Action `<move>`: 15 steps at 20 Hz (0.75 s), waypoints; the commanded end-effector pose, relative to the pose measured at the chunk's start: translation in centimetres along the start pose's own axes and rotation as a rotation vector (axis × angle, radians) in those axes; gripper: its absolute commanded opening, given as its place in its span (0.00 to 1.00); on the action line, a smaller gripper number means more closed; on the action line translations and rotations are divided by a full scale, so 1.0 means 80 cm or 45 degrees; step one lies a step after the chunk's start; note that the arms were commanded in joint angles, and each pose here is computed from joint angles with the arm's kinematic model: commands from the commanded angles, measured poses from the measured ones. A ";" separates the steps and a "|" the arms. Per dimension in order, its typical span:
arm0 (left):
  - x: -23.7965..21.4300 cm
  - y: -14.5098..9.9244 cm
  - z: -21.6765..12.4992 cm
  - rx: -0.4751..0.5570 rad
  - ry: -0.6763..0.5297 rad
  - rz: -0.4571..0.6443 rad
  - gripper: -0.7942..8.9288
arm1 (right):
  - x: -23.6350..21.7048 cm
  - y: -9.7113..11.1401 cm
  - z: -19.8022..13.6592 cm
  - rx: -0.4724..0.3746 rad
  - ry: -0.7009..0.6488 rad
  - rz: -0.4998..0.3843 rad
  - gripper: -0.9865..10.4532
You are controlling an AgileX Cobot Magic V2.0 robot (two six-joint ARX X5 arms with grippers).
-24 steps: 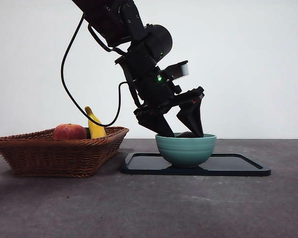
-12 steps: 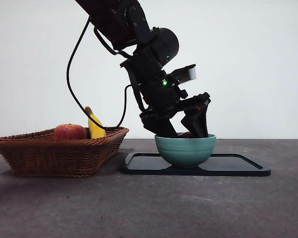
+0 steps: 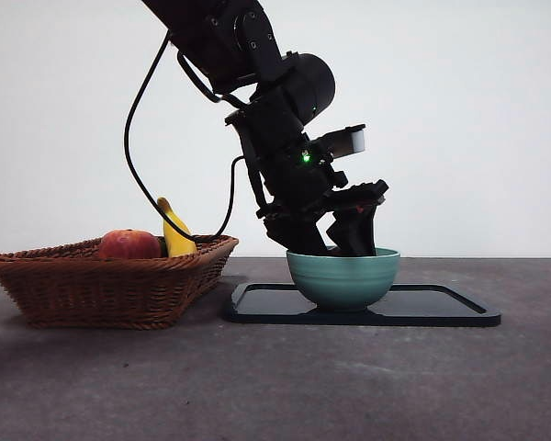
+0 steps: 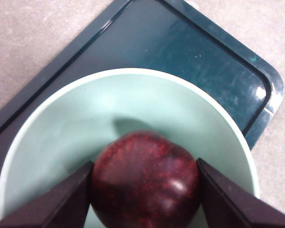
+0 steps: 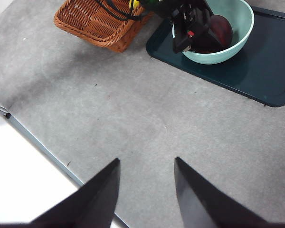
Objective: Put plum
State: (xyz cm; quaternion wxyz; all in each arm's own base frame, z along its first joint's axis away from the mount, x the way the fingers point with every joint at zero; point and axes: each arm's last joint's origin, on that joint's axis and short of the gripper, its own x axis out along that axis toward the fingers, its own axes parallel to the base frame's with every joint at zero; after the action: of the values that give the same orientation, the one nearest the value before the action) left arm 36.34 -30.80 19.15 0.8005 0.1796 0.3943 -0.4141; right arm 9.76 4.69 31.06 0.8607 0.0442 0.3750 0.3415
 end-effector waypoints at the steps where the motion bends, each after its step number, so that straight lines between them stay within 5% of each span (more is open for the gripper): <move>1: 0.006 -0.003 0.006 0.024 -0.019 -0.001 0.33 | 0.000 0.001 0.002 -0.018 -0.006 0.006 0.24; 8: -0.074 -0.002 0.044 0.039 -0.207 0.044 0.33 | 0.000 0.001 0.003 -0.019 -0.009 0.002 0.24; 15: -0.232 -0.003 0.058 0.013 -0.384 0.122 0.33 | 0.000 0.001 0.005 -0.031 -0.034 0.005 0.24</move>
State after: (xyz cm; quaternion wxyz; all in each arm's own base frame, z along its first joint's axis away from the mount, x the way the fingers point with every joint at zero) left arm 32.06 -23.86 35.67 0.8648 0.1420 0.2730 -0.3968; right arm 9.88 4.73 31.19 0.8641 0.0436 0.3660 0.3428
